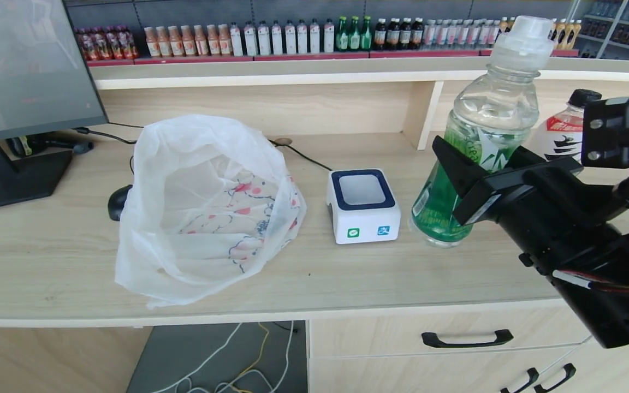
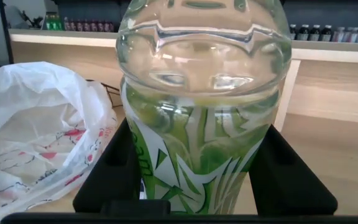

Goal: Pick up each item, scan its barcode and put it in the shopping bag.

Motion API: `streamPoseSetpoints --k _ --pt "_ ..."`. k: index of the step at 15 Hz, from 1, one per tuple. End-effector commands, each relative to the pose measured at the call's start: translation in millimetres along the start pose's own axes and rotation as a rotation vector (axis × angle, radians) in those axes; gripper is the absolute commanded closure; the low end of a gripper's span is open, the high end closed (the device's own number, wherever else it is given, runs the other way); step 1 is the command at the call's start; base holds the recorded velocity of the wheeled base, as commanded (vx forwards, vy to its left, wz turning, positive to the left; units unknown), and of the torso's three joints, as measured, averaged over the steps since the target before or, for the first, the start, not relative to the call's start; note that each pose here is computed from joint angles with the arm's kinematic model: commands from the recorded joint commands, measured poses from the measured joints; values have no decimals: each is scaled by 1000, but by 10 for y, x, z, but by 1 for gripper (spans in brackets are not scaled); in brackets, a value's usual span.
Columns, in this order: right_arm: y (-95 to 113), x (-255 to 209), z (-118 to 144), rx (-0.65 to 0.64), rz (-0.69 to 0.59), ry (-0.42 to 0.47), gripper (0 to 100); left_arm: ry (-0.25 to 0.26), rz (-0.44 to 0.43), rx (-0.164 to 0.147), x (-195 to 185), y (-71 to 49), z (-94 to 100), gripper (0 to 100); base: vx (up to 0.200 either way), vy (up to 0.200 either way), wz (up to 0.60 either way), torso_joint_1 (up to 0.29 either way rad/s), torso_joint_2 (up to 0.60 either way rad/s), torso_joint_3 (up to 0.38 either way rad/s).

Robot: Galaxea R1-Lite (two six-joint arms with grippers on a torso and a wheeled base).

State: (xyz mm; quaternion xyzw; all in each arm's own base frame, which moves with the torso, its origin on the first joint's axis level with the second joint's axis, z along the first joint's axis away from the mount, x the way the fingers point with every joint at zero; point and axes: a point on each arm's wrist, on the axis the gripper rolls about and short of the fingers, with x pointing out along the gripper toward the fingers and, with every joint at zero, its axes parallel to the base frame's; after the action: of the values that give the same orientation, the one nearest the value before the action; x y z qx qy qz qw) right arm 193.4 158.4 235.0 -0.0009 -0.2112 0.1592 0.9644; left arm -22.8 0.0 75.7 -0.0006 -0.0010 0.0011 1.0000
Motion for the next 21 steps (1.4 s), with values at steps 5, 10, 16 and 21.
streamPoseSetpoints --k 5,10,16,21 --pt "19 20 57 3 2 -14 100 -1 1 1 0 0 1 0 0 0 0 0 0 0" --pt "-12 102 120 -106 -68 -31 100 -1 1 1 0 0 1 0 0 0 0 0 0 0" --pt "101 479 320 -262 -86 -93 100 -1 1 1 0 0 1 0 0 0 0 0 0 0" --pt "122 645 305 -531 74 -135 100 -1 1 1 0 0 1 0 0 0 0 0 0 0"
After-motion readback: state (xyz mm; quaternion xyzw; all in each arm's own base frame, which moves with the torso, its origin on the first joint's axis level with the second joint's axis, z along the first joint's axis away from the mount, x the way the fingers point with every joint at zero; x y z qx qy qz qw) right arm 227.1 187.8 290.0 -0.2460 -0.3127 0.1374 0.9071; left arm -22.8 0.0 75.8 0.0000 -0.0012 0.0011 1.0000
